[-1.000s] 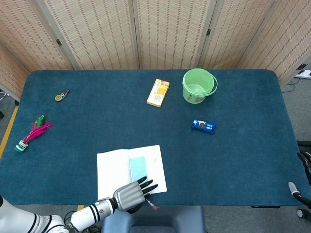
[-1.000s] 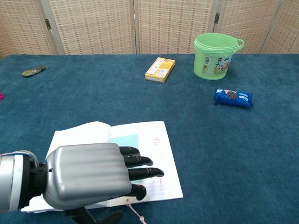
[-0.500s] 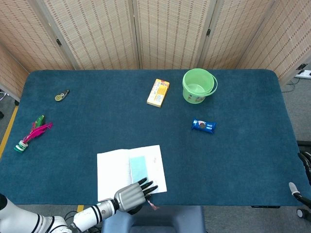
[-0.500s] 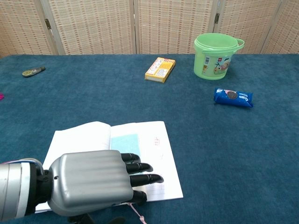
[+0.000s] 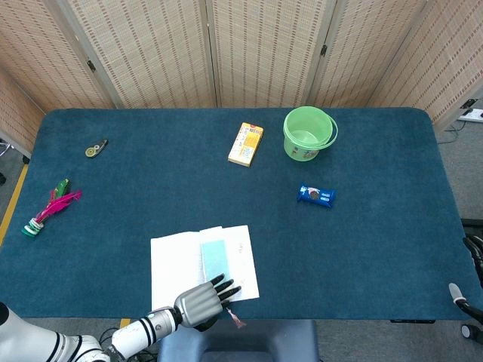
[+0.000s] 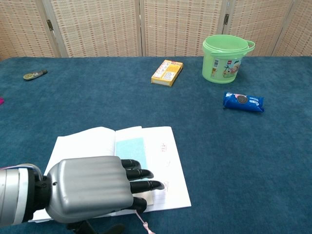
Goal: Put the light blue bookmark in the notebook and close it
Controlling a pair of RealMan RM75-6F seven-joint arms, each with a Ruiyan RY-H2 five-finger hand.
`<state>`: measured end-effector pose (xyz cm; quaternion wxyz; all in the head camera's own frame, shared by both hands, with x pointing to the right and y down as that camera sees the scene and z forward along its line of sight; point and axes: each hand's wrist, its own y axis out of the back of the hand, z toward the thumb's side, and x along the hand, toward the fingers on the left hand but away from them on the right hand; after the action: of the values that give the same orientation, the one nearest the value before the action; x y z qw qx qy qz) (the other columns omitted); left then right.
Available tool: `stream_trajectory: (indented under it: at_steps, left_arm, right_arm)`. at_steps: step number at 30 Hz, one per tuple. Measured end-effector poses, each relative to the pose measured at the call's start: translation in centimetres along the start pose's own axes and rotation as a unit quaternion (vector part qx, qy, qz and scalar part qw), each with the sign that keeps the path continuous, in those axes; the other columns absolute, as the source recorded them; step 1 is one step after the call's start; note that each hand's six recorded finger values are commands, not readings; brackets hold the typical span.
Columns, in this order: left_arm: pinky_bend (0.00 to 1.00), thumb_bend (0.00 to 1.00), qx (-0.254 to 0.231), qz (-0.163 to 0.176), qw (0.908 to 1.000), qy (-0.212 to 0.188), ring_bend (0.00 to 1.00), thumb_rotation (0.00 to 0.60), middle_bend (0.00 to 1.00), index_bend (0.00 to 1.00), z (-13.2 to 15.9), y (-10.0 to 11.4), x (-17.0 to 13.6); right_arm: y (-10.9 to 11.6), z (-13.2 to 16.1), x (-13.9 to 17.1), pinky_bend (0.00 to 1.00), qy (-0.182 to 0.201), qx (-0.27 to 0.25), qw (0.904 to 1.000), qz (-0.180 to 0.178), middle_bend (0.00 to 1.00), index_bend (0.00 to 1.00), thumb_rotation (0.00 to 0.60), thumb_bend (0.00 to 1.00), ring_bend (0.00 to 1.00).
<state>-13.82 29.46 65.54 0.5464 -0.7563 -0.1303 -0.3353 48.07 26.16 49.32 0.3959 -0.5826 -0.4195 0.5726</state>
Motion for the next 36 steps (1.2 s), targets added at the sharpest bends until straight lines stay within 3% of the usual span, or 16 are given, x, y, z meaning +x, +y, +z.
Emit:
stream_trajectory:
  at_steps: [12,20,24,28,36]
  left_arm:
    - [0.15,0.60,-0.011,0.004,0.9999,0.002,0.00,0.263,0.00,0.28,-0.3,0.5,-0.6]
    - [0.15,0.60,-0.082,0.019,0.9957,0.039,0.00,0.268,0.00,0.27,-2.9,1.9,-1.0]
    - [0.15,0.60,-0.137,0.026,0.9873,0.075,0.00,0.267,0.01,0.24,-5.5,2.3,-0.5]
    - [0.15,0.60,-0.193,0.030,0.9725,0.127,0.00,0.266,0.07,0.19,-9.1,1.8,0.1]
    - [0.15,0.60,-0.253,0.028,0.9506,0.178,0.00,0.268,0.12,0.13,-13.3,0.3,1.3]
  right_arm:
    - [0.2,0.1,0.0,0.07,0.002,0.001,1.0000,-0.003,0.11,0.06,0.600,0.25,0.05]
    - [0.1,0.2,-0.1,0.07,0.005,-0.001,1.0000,-0.002,0.11,0.07,0.600,0.25,0.05]
    - [0.2,0.4,-0.2,0.07,0.008,-0.001,1.0000,-0.003,0.11,0.06,0.600,0.25,0.05]
    - [0.2,0.4,-0.2,0.07,0.008,-0.001,1.0000,-0.004,0.11,0.06,0.600,0.25,0.05]
    - [0.2,0.5,-0.1,0.07,0.008,0.000,1.0000,-0.003,0.11,0.06,0.600,0.25,0.05]
